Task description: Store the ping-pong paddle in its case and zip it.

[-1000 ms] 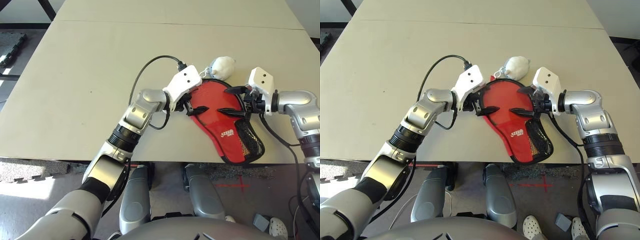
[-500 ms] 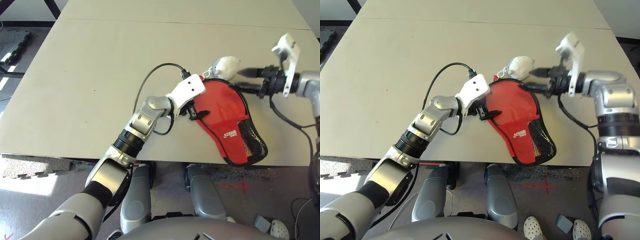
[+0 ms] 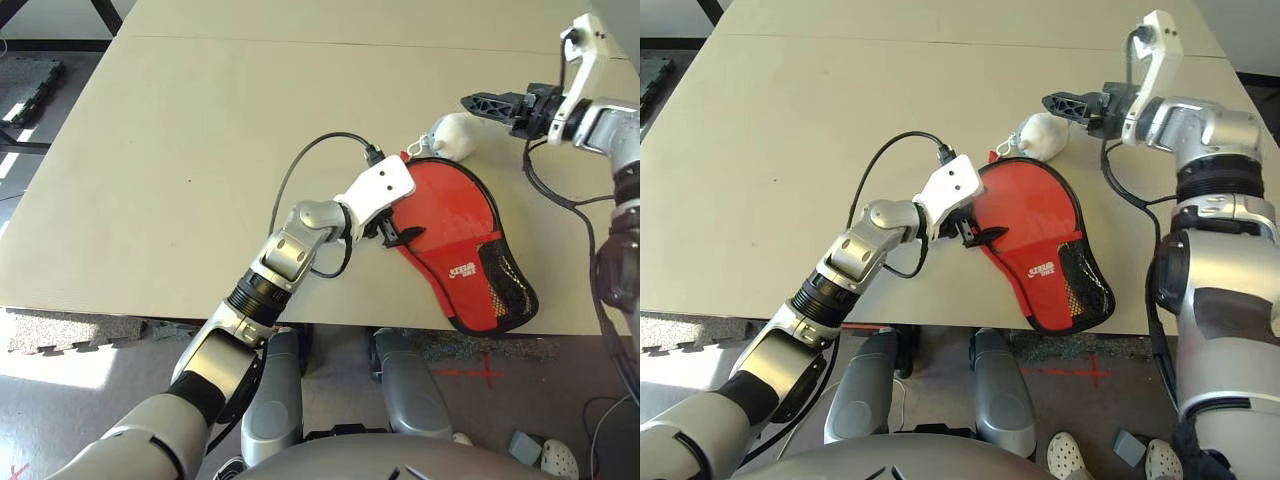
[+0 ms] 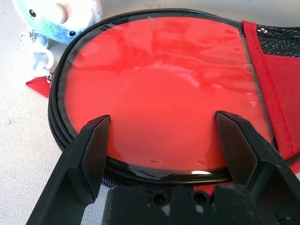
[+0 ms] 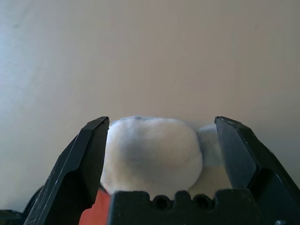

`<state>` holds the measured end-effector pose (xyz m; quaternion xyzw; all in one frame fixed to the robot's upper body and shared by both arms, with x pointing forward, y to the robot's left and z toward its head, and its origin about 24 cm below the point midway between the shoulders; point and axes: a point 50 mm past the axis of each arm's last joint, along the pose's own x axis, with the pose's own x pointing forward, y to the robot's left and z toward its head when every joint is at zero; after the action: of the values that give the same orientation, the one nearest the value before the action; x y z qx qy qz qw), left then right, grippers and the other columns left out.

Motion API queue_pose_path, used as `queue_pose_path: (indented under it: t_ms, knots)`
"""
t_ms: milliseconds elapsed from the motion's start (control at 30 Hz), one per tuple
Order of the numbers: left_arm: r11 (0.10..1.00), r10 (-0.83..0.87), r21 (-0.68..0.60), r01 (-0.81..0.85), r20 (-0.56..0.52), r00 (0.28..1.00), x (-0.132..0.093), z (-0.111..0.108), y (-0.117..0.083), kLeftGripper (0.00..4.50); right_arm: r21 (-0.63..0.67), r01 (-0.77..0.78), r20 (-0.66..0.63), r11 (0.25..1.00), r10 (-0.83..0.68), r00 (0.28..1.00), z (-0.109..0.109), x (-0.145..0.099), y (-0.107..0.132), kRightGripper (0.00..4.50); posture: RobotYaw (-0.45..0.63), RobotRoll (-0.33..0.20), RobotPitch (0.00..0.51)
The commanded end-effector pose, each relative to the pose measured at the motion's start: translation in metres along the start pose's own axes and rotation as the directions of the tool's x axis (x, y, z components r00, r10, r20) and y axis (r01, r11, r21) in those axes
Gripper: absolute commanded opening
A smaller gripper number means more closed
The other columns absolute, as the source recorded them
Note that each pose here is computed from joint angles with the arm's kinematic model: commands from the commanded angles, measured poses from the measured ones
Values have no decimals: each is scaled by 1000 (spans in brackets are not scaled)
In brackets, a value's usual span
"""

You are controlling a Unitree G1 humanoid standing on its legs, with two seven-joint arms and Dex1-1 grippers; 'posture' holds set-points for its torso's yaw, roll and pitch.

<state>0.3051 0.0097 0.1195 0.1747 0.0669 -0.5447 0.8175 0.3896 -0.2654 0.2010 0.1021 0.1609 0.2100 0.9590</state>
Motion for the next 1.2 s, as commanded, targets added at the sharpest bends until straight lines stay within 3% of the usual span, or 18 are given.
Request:
queue_pose_path:
  t_ms: [33, 367, 633, 1000, 1100, 1200]
  knots:
    - [998, -36, -49, 31, -113, 993, 3, -25, -14, 4466, 19, 60, -19, 998, -60, 998, -10, 4, -5, 4500, -78, 0, 282]
    - [999, -20, -48, 14, -116, 993, 0, -24, -13, 4466, 138, -17, -139, 990, 36, 990, -37, 13, 3, 4500, -63, 0, 286]
    - [999, -16, -45, 11, -113, 993, 1, -23, -13, 4497, 159, -51, -192, 986, 82, 978, -48, 12, 4, 4478, -69, 0, 284]
    - [999, -28, -43, 23, -119, 992, 4, -24, -14, 4500, 79, -21, -155, 997, 34, 987, -43, 6, -5, 721, -72, 0, 280]
    - [999, -32, -43, 27, -121, 992, 5, -24, -15, 4500, 25, 11, -130, 1000, -7, 992, -37, -1, -13, 85, -73, 0, 280]
    - [998, -39, -44, 34, -121, 992, 5, -24, -15, 4500, -14, 44, -117, 999, -46, 992, -31, -9, -20, 51, -75, 0, 279]
